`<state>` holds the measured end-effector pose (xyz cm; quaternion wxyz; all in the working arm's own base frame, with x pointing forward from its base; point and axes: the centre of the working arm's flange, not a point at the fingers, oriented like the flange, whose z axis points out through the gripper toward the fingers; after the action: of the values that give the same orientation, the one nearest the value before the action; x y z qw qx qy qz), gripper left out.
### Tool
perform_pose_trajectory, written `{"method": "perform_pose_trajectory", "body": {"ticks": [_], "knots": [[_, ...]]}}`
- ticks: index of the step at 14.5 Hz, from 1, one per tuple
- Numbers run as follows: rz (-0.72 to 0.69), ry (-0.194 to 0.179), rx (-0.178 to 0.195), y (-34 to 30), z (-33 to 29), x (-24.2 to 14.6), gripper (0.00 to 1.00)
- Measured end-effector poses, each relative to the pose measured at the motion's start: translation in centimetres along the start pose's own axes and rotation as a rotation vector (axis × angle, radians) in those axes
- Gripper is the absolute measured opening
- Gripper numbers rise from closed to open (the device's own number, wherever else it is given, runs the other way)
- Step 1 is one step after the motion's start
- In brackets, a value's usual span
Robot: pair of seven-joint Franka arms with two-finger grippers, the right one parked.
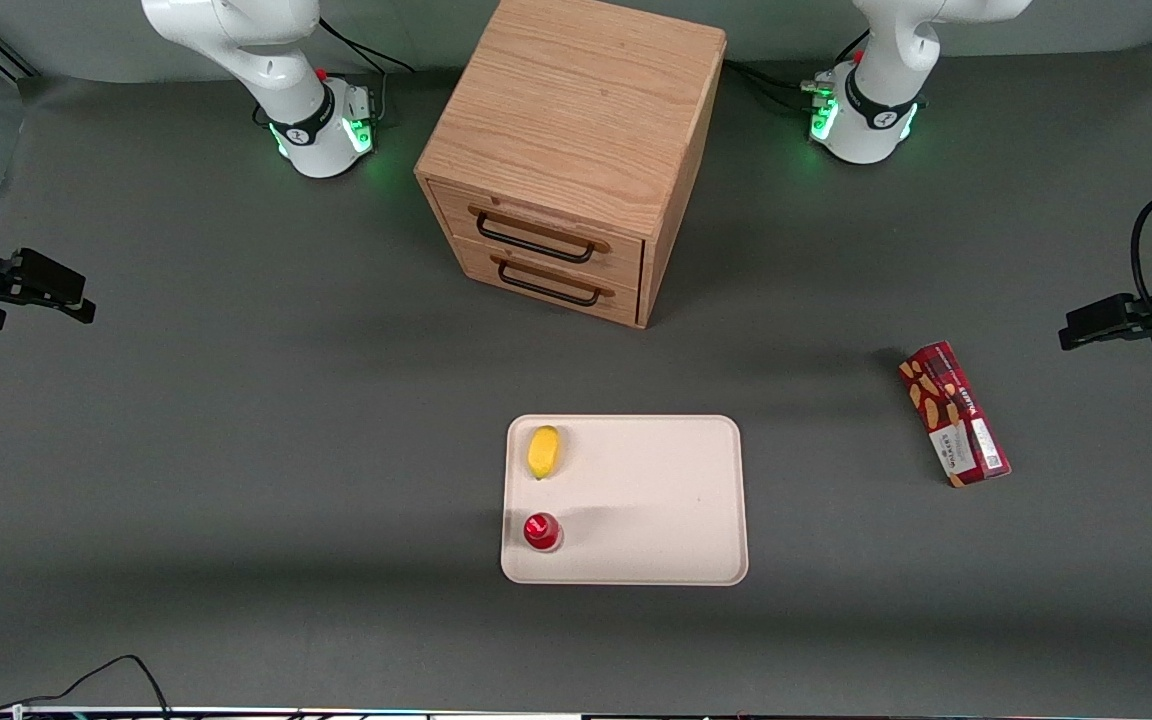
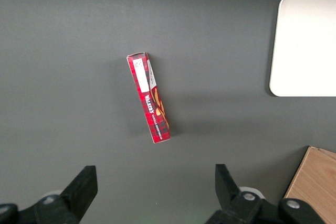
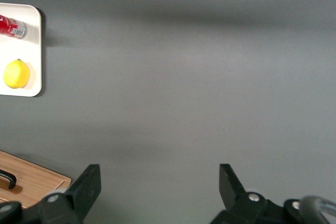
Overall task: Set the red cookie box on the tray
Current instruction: 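Move the left gripper down toward the red plaid cookie box, then close the left gripper on the end of the red cookie box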
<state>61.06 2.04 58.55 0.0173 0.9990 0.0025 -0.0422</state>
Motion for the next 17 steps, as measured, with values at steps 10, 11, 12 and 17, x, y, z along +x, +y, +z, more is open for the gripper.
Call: {"method": "perform_pose_trajectory", "body": {"ticks": [10,11,12,17], "knots": [[-0.003,-0.128,0.065,0.8,7.2,2.0,1.0],[-0.018,-0.128,0.07,0.8,9.4,2.8,1.0],[-0.032,-0.123,0.074,0.7,11.7,3.4,1.0],[-0.062,-0.032,0.083,-0.6,20.8,4.1,1.0]]}}
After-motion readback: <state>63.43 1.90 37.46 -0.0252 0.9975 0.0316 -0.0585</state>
